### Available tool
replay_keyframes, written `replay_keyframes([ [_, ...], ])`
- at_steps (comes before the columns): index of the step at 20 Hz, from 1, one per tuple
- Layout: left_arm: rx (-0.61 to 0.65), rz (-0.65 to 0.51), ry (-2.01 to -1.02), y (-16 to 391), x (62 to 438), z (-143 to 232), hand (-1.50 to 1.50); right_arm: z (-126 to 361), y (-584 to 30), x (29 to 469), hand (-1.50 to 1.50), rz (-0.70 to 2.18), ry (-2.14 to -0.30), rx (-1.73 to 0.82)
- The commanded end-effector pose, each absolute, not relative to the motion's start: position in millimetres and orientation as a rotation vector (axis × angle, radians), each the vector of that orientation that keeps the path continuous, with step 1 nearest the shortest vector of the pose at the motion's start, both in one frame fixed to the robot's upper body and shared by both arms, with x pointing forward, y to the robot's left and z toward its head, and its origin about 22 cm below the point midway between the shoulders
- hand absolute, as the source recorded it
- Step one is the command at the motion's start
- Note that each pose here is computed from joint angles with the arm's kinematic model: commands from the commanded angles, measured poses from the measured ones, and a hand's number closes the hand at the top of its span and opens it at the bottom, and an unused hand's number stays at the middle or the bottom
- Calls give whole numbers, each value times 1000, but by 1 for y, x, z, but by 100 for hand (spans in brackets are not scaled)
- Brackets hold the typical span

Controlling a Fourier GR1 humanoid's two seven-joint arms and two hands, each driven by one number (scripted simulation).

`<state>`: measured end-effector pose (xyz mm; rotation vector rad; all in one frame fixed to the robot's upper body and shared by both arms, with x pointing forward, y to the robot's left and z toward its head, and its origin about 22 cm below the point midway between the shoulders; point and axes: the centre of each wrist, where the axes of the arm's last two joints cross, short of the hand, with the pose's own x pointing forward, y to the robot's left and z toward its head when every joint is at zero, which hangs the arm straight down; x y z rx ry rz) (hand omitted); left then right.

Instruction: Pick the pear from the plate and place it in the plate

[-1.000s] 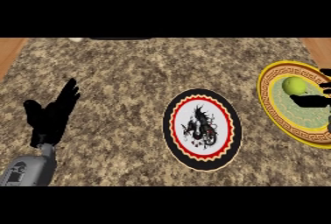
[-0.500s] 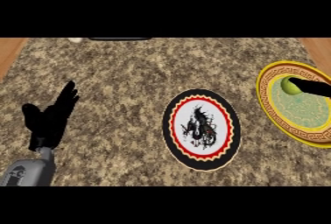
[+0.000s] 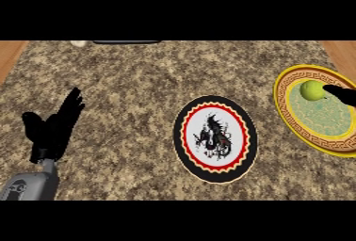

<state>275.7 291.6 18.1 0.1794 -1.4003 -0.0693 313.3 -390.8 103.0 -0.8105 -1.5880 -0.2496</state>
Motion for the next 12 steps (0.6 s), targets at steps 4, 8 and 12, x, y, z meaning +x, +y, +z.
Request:
replay_keyframes([
  [4, 189, -77, -1406, 299, 280, 14, 0, 98, -430, 265, -150, -275, -1636, -742],
  [8, 159, -75, -1400, 275, 278, 23, 0, 71, -451, 253, -150, -294, -1655, -762],
  [12, 164, -72, -1405, 293, 300, 30, 0, 89, -446, 245, -150, -279, -1635, -783],
])
